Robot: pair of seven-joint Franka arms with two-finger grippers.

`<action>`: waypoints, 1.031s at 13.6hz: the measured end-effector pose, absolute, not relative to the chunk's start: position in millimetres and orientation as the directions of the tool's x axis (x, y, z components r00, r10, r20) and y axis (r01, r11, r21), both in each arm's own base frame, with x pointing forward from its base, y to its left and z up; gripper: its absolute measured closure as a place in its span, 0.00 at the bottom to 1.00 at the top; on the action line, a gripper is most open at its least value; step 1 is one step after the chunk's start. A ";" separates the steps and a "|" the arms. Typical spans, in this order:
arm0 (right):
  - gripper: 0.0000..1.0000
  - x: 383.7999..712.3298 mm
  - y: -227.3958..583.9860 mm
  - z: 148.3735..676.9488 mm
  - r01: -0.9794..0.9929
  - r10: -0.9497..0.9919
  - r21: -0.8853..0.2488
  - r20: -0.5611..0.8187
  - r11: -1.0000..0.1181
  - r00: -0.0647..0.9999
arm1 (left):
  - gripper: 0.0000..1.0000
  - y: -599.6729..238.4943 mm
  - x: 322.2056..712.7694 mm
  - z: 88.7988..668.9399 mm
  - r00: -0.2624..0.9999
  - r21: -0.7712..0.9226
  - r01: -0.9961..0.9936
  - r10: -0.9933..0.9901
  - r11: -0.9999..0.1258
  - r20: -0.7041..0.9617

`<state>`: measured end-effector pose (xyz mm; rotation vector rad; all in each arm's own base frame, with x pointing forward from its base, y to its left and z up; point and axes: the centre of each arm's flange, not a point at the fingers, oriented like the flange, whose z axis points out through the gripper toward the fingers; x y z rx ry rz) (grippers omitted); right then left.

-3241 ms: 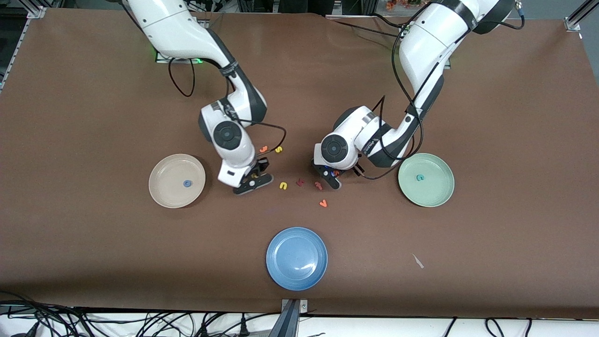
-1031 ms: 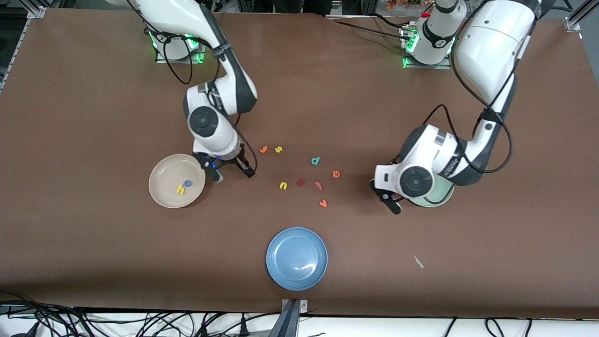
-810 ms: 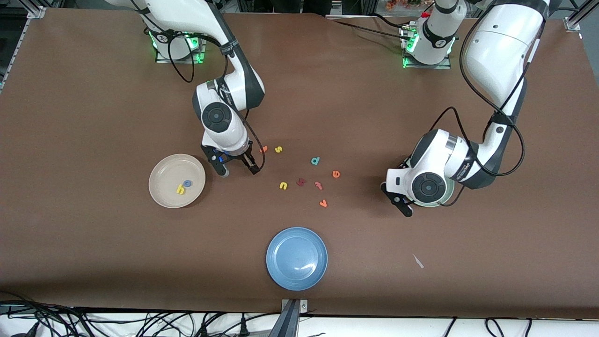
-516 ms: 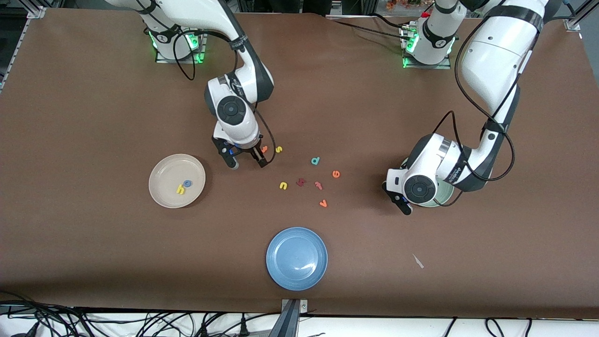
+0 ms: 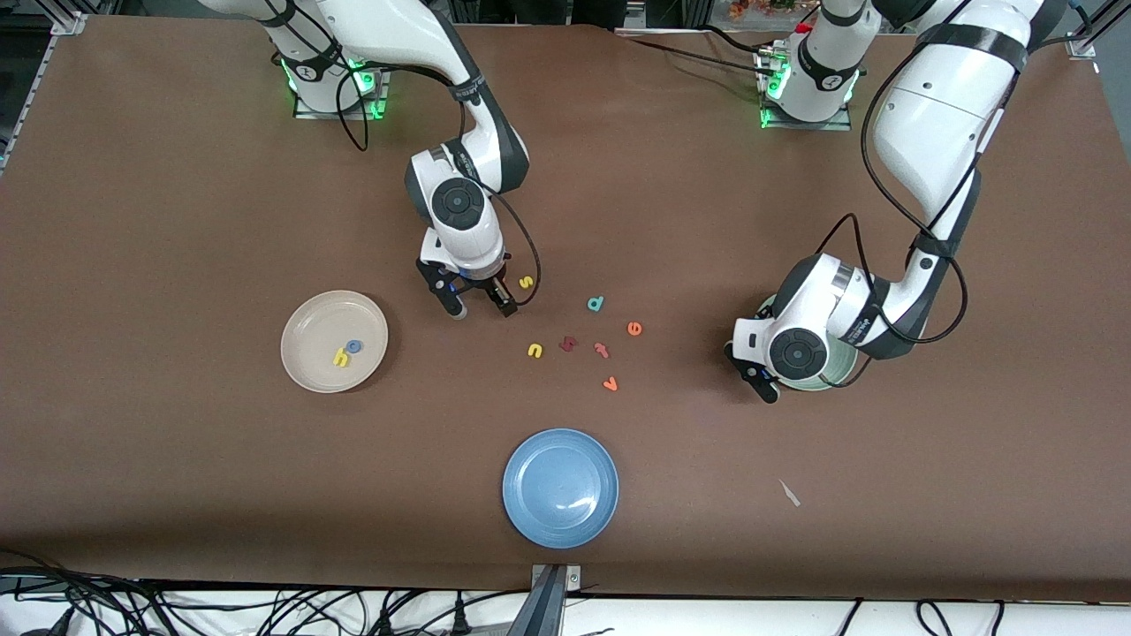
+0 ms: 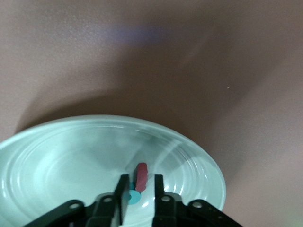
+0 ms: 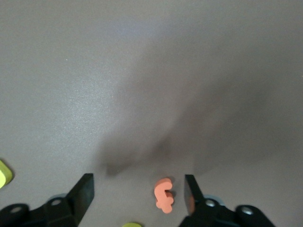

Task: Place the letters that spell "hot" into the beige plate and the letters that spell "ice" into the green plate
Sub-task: 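Drop the red letter on the green plate while the right gripper reaches orange, then carry the orange letter to the cream plate while the left gripper reaches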

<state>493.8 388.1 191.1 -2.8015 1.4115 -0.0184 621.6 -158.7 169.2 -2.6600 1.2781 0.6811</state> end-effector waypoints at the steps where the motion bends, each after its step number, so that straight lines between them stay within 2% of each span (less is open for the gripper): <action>1: 0.18 492.0 388.1 188.9 -0.801 -0.801 -0.019 0.010 -0.598 0.598 | 0.58 -159.5 622.8 172.3 0.547 0.087 -0.765 -0.714 -0.639 -0.437; 6: 0.30 481.6 394.9 182.9 -0.790 -0.791 -0.031 0.008 -0.612 0.612 | 0.04 -189.6 633.9 224.0 0.569 0.044 -0.780 -0.738 -0.624 -0.364; 7: 0.30 480.8 395.3 182.3 -0.789 -0.790 -0.031 0.008 -0.613 0.613 | 0.00 -200.9 635.3 237.6 0.588 0.039 -0.770 -0.732 -0.637 -0.344; 8: 0.36 480.6 395.1 182.1 -0.789 -0.790 -0.031 0.008 -0.613 0.613 | 0.00 -209.3 636.8 248.5 0.609 0.040 -0.755 -0.722 -0.655 -0.327; 9: 0.37 480.3 394.8 181.7 -0.788 -0.789 -0.032 0.008 -0.614 0.614 | 0.00 -214.9 638.6 256.4 0.636 0.043 -0.733 -0.707 -0.678 -0.311; 10: 0.43 479.5 394.6 180.8 -0.786 -0.786 -0.032 0.009 -0.618 0.618 | 0.00 -218.5 640.4 261.6 0.667 0.045 -0.705 -0.683 -0.708 -0.297; 11: 0.44 478.5 394.2 179.7 -0.783 -0.783 -0.031 0.009 -0.622 0.622 | 0.00 -221.3 641.0 264.1 0.701 0.039 -0.671 -0.651 -0.740 -0.292; 13: 0.56 477.4 394.0 178.4 -0.780 -0.780 -0.033 0.010 -0.625 0.625 | 0.00 -232.3 637.6 265.1 0.759 0.015 -0.605 -0.582 -0.796 -0.291; 14: 0.56 477.0 394.3 178.1 -0.778 -0.779 -0.038 0.010 -0.627 0.627 | 0.00 -241.0 634.2 265.2 0.791 0.005 -0.561 -0.538 -0.828 -0.291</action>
